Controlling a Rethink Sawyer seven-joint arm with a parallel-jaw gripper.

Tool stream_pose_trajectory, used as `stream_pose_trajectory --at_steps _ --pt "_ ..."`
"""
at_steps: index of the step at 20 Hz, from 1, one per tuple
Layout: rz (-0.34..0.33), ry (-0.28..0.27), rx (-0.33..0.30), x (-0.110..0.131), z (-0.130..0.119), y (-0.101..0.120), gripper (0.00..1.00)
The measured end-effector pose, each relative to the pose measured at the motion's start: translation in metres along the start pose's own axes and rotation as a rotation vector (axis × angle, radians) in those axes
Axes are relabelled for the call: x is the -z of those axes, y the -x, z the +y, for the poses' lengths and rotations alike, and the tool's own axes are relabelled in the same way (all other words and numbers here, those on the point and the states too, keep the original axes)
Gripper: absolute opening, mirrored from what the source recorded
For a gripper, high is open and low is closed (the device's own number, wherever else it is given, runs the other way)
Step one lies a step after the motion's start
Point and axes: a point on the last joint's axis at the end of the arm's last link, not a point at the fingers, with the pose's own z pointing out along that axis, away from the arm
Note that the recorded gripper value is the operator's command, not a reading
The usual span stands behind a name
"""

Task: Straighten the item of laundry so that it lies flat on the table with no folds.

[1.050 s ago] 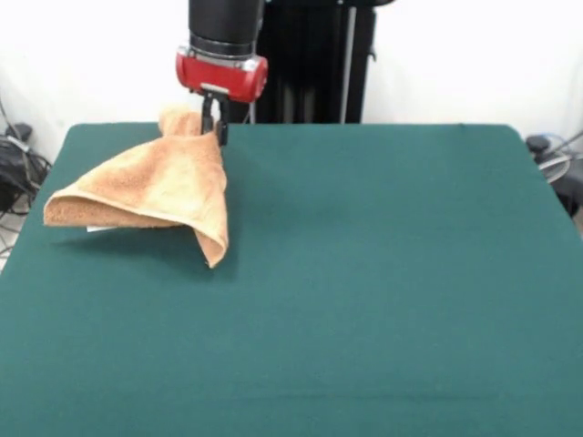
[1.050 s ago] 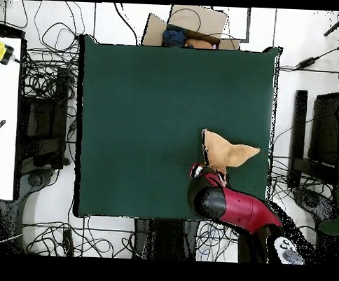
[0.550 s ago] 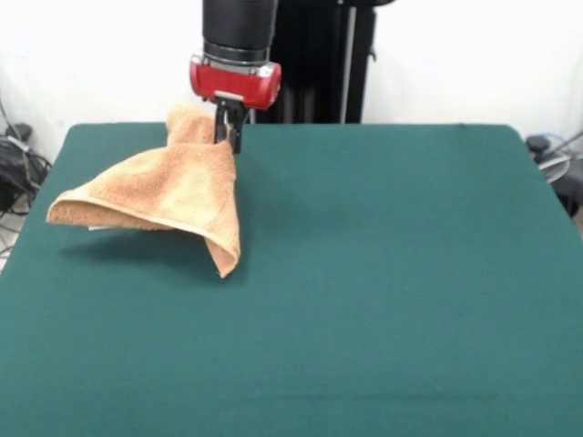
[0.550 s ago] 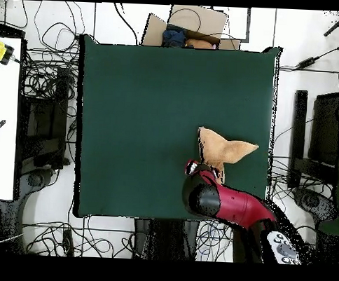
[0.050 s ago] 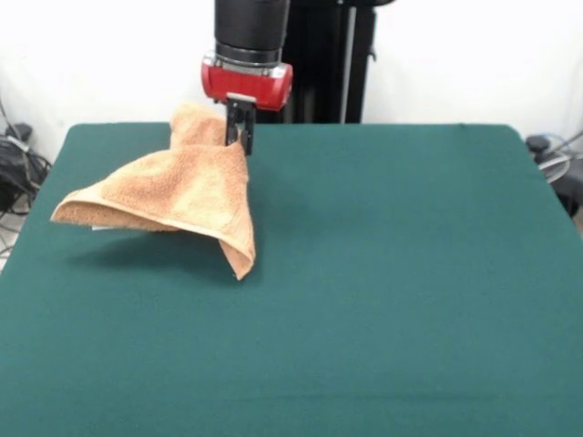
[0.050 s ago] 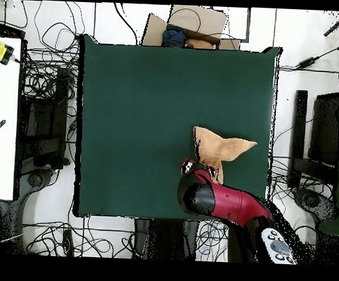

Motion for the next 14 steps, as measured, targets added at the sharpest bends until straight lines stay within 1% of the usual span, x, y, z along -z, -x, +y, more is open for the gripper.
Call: stream_pose_trajectory --at_steps 14 --pt "-0.009 -0.002 0.001 0.0032 -0.0004 0.0032 0.0"
